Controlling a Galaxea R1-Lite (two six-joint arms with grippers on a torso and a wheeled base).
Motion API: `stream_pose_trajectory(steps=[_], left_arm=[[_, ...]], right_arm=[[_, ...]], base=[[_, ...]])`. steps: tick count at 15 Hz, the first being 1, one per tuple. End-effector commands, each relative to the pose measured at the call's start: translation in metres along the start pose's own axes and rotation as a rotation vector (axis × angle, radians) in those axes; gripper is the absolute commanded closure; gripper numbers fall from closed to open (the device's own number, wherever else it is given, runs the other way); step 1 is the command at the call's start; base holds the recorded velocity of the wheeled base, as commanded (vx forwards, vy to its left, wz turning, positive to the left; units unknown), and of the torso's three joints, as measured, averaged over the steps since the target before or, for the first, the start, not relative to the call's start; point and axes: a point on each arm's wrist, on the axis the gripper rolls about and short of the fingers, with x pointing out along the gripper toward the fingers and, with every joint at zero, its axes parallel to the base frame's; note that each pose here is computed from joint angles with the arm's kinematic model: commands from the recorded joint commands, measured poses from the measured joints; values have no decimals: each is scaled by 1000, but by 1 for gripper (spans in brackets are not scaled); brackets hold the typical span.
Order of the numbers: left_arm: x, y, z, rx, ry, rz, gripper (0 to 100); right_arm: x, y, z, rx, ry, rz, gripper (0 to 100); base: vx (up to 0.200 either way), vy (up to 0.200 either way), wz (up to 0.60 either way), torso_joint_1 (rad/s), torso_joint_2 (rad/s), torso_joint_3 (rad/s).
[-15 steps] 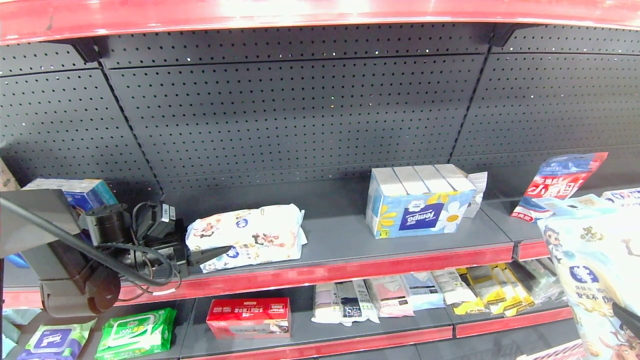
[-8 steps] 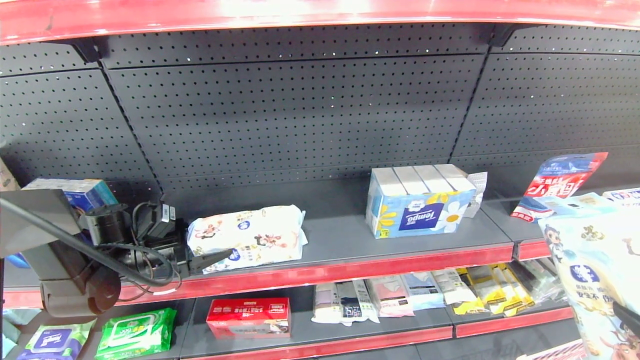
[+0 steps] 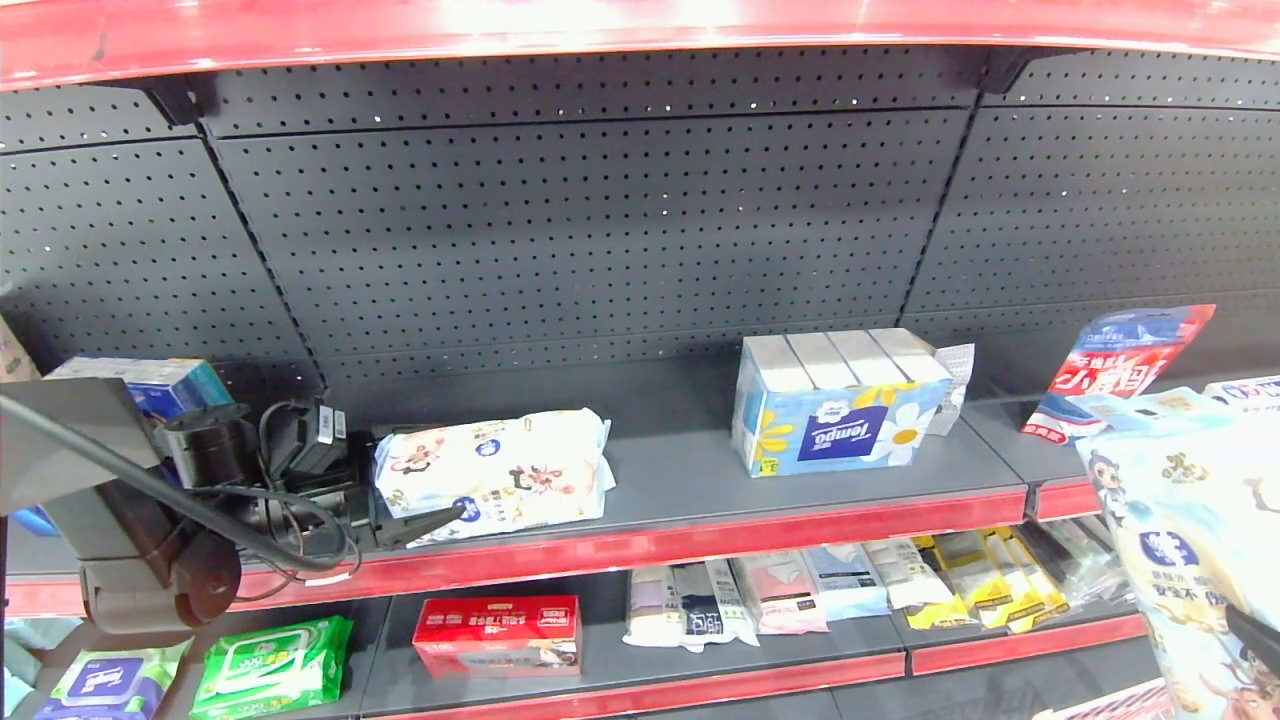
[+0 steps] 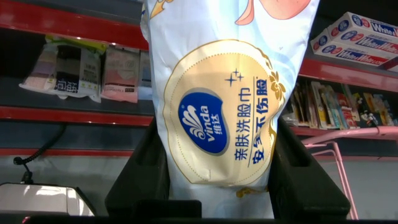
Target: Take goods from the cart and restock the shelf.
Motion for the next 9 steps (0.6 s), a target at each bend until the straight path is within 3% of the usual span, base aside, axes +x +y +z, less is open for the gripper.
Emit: stream_pose_trajectory(steps=[1, 5, 9], left_arm=[[0, 0, 2, 18, -8, -1, 0], [-5, 5, 8, 83, -29, 25, 0], [-9, 8, 21, 119, -42, 39, 0]], right_arm=[[0, 0, 0, 0, 0, -1, 100], [0, -1, 2, -3, -3, -2, 100], [0, -1, 1, -12, -4, -4, 100]], base=[[0, 0, 0, 0, 0, 0], [0, 0, 0, 0, 0, 0], [0, 0, 0, 0, 0, 0]])
